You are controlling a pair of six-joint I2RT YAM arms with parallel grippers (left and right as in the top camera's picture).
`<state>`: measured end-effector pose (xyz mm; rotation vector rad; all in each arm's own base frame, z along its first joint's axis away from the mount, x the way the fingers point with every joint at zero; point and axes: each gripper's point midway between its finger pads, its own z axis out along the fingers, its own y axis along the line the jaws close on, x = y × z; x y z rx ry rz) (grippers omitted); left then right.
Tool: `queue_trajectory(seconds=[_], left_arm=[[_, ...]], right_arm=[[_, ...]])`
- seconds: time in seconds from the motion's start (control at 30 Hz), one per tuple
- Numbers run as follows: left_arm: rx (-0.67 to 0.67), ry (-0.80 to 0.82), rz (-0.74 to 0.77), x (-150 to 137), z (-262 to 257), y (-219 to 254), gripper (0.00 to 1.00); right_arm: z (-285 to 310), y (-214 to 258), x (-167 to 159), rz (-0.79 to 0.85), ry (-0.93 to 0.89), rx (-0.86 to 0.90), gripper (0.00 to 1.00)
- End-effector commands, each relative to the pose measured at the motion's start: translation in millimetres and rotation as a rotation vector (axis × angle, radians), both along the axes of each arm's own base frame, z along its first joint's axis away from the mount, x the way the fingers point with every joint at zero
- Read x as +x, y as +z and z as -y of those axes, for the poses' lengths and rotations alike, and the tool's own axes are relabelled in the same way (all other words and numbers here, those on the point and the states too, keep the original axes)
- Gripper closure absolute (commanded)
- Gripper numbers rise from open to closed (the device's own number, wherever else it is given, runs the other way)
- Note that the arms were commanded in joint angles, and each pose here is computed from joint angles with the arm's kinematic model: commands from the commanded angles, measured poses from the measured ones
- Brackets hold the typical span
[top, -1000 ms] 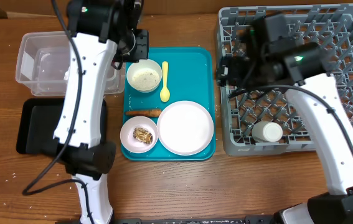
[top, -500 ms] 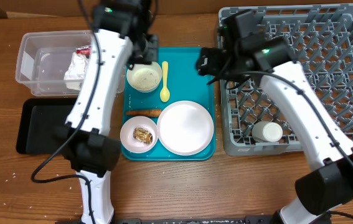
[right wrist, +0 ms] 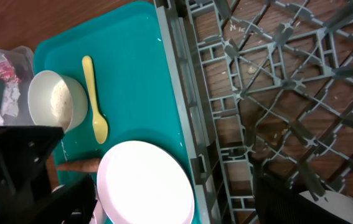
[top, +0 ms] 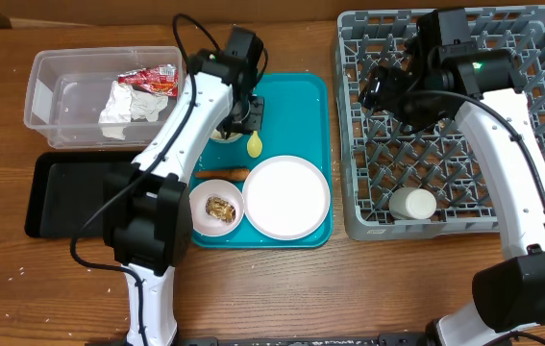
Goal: Sort waste into correct bins and load items into the dishwasher
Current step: 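Grasp the rim of the white rice bowl with the left gripper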
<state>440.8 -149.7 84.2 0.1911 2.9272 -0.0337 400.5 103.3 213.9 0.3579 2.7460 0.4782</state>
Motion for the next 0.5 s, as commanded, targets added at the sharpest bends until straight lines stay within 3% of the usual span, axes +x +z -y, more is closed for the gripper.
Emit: queue_trajectory(seconds=[0.0,0.47], left_arm=[[0.009,-0.082,-0.008,-6,3,-18,0.73],[0.042,-0.142,0.051,3,0,-41,0.73]], right_arm=[[0,20,-2,0.060,0.029,-0.003,0.16],[0,19,-5,0.049,0.035,-0.008,0.16]])
